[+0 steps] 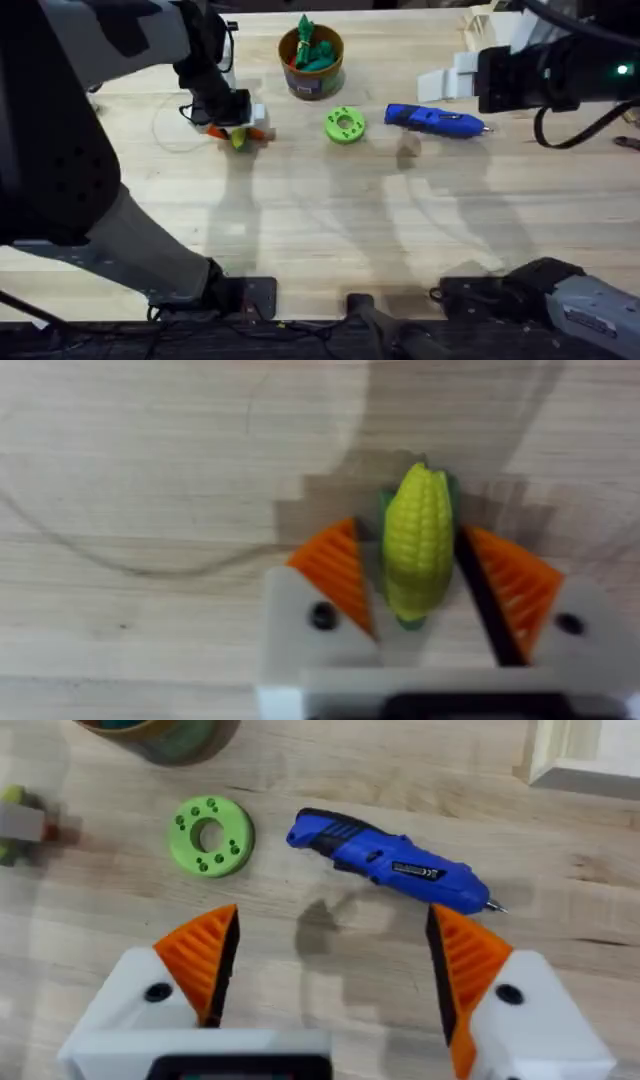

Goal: Pick up the gripper from the table and insert it into the empty holder that is missing its gripper. Then pick up a screw, insert it into the mounting hole, and use the screwdriver to tighten it. Finally, clean up the table by picking up the vegetable and placing it into the bucket.

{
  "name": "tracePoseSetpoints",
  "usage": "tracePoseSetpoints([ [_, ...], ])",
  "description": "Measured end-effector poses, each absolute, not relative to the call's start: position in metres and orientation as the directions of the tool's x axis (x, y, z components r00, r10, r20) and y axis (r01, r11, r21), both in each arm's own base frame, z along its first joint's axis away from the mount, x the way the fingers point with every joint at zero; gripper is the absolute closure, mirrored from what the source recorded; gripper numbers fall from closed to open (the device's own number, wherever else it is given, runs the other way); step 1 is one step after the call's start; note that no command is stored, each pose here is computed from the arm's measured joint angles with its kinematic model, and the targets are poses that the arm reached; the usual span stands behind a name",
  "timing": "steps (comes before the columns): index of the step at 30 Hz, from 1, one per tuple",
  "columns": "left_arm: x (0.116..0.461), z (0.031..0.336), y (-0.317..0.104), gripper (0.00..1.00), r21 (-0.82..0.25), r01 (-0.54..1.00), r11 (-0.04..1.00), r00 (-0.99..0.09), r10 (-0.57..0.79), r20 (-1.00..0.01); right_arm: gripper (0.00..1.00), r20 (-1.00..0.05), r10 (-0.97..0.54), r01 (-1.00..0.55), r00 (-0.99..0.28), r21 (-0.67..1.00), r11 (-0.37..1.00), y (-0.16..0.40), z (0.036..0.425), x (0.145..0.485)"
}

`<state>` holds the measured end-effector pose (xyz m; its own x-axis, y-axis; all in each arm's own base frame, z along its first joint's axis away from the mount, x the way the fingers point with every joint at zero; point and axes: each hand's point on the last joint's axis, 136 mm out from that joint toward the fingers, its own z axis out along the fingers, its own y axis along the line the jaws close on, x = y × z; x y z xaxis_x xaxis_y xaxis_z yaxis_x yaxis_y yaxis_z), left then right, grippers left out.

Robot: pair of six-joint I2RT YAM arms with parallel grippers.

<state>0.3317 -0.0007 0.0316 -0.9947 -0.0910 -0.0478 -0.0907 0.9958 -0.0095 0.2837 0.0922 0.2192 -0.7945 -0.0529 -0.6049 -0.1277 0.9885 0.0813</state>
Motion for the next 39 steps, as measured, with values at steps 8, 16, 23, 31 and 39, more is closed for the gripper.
tracePoseSetpoints([
  [8,0.334,0.034,-0.001,0.973,-0.012,-0.093,0.996,-0.994,-0.094,-0.053,0.011,-0.605,-0.053,-0.128,-0.795,0.081,0.988,0.092,0.219,0.284],
  [16,0.333,0.034,-0.001,0.965,-0.011,-0.094,0.996,-0.994,-0.094,-0.051,0.01,-0.604,-0.053,-0.128,-0.795,0.081,0.988,0.092,0.219,0.284],
  [23,0.346,0.051,-0.002,0.965,-0.018,-0.093,0.995,-0.992,-0.094,-0.086,0.01,-0.604,-0.053,-0.128,-0.795,0.081,0.988,0.092,0.219,0.284],
  [31,0.388,0.152,-0.011,0.965,-0.053,-0.061,0.997,-0.93,-0.076,-0.359,0.01,-0.605,-0.053,-0.128,-0.795,0.081,0.988,0.092,0.219,0.284],
  [39,0.408,0.235,-0.053,0.965,-0.076,0.054,0.996,-0.822,0.001,-0.569,0.01,-0.605,-0.053,-0.128,-0.795,0.081,0.988,0.092,0.219,0.284],
])
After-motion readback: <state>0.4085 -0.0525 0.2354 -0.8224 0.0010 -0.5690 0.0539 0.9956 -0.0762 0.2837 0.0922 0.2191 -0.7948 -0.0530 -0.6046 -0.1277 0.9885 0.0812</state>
